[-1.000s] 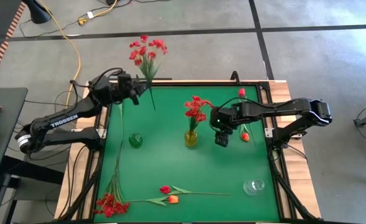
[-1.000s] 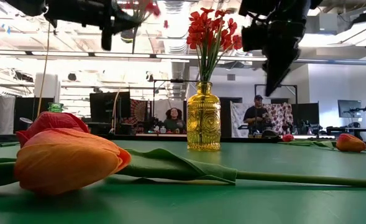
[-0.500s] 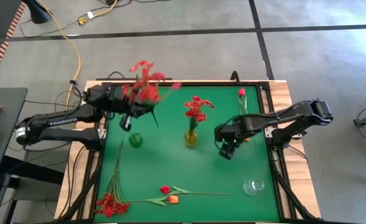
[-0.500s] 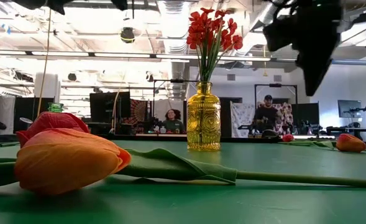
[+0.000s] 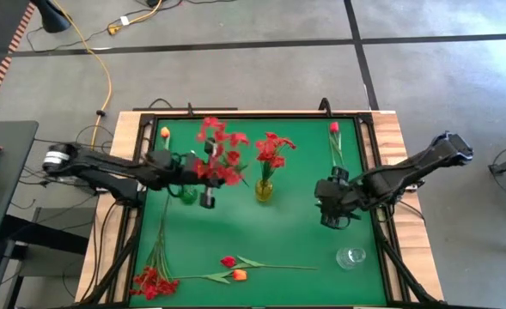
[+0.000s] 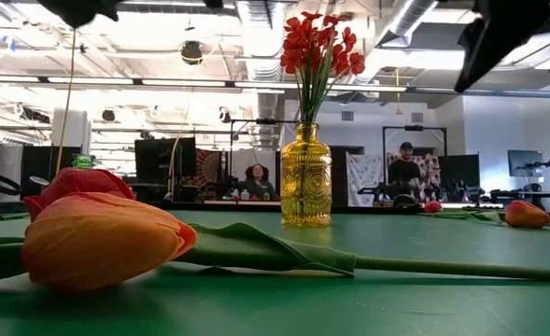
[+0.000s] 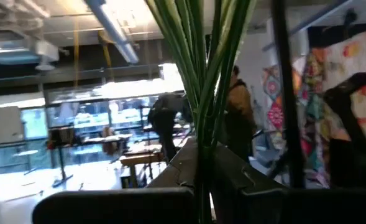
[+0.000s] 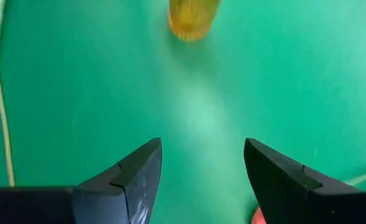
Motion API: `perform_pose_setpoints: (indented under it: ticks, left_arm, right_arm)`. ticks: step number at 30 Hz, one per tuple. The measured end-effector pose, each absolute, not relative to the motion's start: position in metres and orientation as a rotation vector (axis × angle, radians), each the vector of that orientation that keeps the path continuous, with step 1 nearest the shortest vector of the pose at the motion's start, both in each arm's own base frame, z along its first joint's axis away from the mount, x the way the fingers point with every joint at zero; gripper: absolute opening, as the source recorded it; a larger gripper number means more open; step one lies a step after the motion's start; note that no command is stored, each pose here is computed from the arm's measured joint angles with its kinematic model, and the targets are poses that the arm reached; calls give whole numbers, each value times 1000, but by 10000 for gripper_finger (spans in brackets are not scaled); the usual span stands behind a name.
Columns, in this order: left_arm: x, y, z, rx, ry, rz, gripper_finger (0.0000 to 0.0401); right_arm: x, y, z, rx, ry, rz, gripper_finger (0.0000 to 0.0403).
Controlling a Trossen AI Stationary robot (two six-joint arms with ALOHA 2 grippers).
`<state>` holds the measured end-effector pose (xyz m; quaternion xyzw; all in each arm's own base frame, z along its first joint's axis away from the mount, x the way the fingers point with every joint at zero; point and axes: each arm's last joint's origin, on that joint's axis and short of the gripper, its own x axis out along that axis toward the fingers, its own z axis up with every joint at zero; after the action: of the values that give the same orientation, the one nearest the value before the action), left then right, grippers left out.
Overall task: Sort flowers into vase by color
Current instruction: Put the top red flower into the yellow vase
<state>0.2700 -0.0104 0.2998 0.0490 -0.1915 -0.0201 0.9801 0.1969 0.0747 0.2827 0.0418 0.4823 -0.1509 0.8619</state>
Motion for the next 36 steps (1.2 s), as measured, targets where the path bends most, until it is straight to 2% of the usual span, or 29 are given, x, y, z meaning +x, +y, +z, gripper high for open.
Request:
perform_pose_setpoints:
  ticks: [7,14,36]
  left_arm:
    - [301,-11,262,81,-413,-20,4]
    - [313,5,239,84,-382,42,4]
    - [317,21,225,100,-241,42,4]
  right_arm:
    - [197,69,287,163,874,-324,255]
    - [205,64,291,239,792,-355,255]
    - [209,55,292,286,764,-397,255]
